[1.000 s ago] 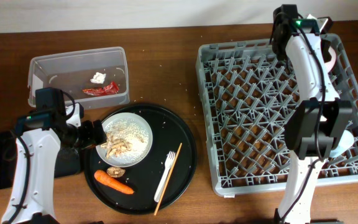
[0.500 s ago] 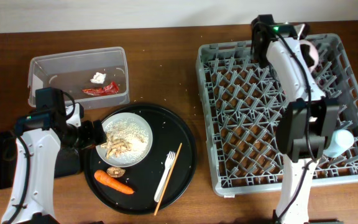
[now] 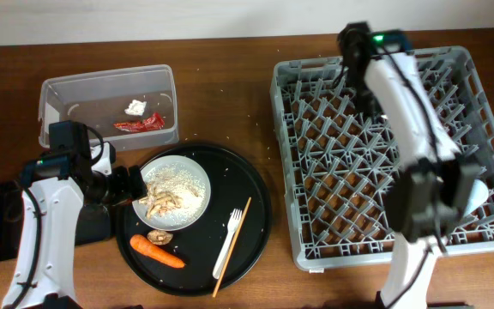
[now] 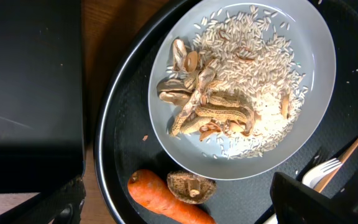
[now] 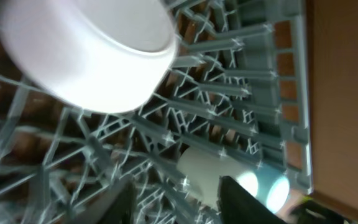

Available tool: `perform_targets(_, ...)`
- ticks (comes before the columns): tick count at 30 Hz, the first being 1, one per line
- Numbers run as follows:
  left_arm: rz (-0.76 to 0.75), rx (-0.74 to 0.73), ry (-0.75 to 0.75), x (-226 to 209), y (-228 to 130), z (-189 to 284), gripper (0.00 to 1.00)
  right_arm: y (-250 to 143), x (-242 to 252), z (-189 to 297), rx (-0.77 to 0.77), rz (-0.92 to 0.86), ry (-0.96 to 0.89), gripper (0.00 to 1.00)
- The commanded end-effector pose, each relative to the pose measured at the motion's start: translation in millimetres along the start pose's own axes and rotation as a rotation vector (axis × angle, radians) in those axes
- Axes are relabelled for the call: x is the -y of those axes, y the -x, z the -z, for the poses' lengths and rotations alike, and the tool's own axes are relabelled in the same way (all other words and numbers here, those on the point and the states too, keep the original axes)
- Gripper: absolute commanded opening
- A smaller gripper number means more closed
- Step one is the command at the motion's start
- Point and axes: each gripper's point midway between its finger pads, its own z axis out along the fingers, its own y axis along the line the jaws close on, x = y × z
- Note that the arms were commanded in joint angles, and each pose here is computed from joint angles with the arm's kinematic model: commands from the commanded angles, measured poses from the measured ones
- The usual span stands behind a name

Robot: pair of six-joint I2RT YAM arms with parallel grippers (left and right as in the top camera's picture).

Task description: Sort waste into correct bins and load items into the dishwasher rack

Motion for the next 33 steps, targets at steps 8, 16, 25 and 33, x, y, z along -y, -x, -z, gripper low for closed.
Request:
perform_targets(8, -0.042, 0.01, -0.014, 15, -1, 3, 0.95, -101, -4, 178, 0.012, 0.165, 0.912, 0.71)
perform_targets(16, -0.065, 0.007, 0.041, 11, -3, 2, 0.99, -189, -133, 233, -0.083, 0.43, 1.012, 0.73)
perform_targets(25, -0.064, 0.007, 0.064, 7, -3, 2, 0.99, -297, -250, 162, -0.218, 0.374, 0.929, 0.71)
perform_targets(33, -0.064, 0.007, 0.063, 7, -3, 2, 0.99, -324, -284, 127, -0.247, 0.361, 0.916, 0.56)
